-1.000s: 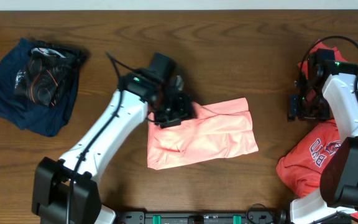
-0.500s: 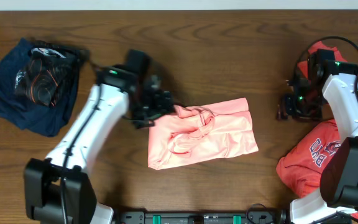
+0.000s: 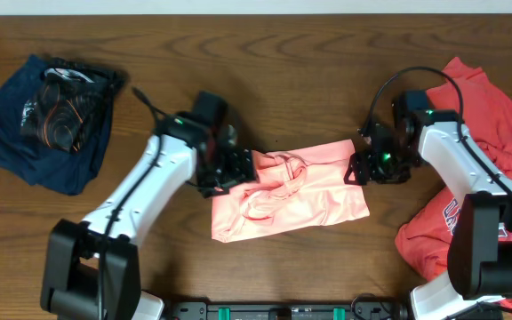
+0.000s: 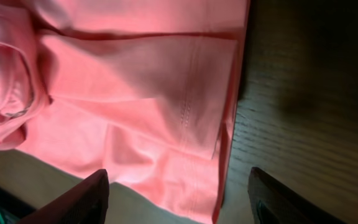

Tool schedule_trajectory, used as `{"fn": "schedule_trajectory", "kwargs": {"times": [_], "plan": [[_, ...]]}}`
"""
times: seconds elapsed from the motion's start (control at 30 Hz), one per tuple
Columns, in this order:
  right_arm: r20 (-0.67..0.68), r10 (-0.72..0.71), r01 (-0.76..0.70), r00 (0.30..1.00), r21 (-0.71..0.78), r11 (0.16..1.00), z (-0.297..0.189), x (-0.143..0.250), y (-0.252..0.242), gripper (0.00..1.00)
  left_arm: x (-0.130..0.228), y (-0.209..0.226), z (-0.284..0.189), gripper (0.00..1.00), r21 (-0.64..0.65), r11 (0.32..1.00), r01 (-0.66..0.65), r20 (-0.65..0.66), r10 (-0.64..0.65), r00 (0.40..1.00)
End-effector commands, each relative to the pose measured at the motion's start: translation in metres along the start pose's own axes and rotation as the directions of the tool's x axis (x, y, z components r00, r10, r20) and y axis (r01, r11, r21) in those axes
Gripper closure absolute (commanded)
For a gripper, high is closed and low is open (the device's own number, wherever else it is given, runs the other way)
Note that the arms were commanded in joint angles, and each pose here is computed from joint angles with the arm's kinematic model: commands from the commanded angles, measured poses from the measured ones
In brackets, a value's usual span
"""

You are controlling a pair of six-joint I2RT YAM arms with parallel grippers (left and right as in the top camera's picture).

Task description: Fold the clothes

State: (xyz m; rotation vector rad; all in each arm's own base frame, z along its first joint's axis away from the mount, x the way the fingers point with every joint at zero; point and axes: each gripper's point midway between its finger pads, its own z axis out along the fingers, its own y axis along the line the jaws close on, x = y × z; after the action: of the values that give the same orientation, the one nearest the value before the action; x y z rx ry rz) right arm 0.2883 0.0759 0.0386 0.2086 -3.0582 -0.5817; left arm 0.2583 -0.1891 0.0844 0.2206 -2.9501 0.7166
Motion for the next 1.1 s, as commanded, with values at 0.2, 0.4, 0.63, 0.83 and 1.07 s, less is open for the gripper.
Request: {"fn": "schedule_trajectory", "kwargs": {"times": [0.2, 0.4, 0.63, 0.83, 1.07], "plan": [[0.007, 0.056, -0.056, 0.998, 0.016, 0.998, 0.018, 0.006, -0.007, 0.29, 0.036, -0.071, 0.031, 0.27, 0.215, 0.957, -0.196, -0.033, 0.208, 0.978], [0.011, 0.065, -0.065, 0.998, 0.007, 0.998, 0.019, 0.006, -0.006, 0.29, 0.032, -0.096, 0.028, 0.27, 0.298, 0.907, -0.298, 0.031, 0.303, 0.952], [0.008, 0.072, -0.072, 0.997, -0.027, 0.997, 0.023, 0.008, 0.000, 0.28, -0.004, -0.087, 0.003, 0.26, 0.330, 0.910, -0.252, 0.110, 0.228, 0.967], [0.011, 0.088, -0.088, 0.996, -0.027, 0.996, 0.038, 0.016, 0.000, 0.27, -0.033, -0.058, -0.037, 0.26, 0.330, 0.920, -0.212, 0.207, 0.149, 0.967], [0.071, 0.129, -0.127, 0.989, -0.034, 0.991, 0.053, 0.006, 0.006, 0.38, -0.052, -0.011, -0.067, 0.26, 0.301, 0.945, -0.131, 0.260, 0.051, 0.964]]}}
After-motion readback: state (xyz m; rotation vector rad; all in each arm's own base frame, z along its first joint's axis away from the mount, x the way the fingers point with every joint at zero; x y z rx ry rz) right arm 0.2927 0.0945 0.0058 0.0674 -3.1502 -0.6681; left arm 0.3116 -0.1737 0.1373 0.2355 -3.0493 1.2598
